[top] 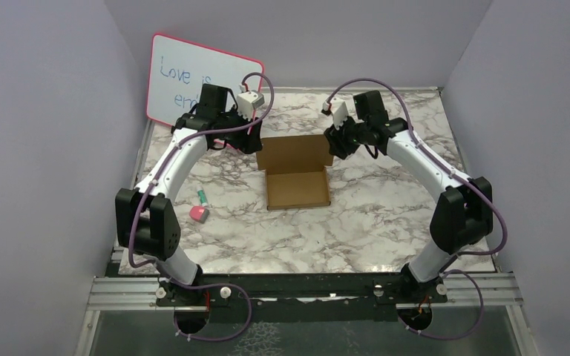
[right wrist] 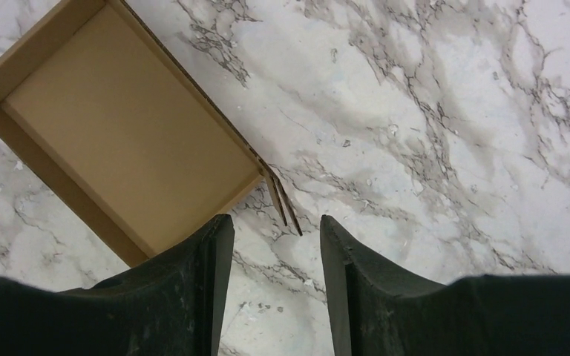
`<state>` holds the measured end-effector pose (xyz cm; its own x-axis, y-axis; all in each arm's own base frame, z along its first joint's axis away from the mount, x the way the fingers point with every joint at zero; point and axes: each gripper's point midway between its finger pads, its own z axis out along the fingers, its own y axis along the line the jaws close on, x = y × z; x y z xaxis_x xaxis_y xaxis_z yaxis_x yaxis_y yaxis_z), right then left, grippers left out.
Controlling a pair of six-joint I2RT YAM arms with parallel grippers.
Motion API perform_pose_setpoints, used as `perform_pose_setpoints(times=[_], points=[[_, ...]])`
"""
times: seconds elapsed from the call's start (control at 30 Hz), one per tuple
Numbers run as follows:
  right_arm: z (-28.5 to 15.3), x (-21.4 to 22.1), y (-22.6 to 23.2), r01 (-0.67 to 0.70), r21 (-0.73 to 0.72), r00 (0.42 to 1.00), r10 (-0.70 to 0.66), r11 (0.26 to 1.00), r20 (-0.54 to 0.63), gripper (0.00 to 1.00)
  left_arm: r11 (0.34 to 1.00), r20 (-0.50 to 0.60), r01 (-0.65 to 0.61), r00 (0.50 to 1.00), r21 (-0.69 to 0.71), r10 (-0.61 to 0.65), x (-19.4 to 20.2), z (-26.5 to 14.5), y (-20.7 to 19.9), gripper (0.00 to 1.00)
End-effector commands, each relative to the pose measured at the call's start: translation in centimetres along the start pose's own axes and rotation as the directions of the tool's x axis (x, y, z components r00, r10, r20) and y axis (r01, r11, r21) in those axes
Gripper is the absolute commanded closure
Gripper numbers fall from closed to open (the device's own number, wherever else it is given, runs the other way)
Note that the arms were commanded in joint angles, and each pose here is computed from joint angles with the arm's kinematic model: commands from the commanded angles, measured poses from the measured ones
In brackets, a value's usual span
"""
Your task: Fold the paper box
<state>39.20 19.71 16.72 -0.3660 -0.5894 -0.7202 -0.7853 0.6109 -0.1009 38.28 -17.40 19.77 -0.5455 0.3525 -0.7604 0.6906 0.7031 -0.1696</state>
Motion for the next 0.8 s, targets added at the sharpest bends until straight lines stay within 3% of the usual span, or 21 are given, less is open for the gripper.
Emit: perform_pose_setpoints(times=[0.0, 0.4, 0.77], points=[[0.0, -1.5, 0.1, 0.030, -0.090, 0.998, -0.025, 0.995, 0.055, 0.50, 0.992, 0.001, -0.085, 0.996, 0.093, 0.085, -0.8, 0.3, -0.8, 0.42], [0.6, -2.0, 0.0, 0.073, -0.148, 0.995, -0.062, 0.986, 0.077, 0.54, 0.972, -0.053, -0.095, 0.993, 0.215, 0.109, -0.1, 2.1, -1.4, 0.54], [1.7, -1.2, 0.2, 0.044, -0.187, 0.998, -0.037, 0.981, 0.043, 0.67, 0.967, -0.091, -0.085, 0.990, 0.239, 0.109, 1.0, 3.0, -1.6, 0.74]])
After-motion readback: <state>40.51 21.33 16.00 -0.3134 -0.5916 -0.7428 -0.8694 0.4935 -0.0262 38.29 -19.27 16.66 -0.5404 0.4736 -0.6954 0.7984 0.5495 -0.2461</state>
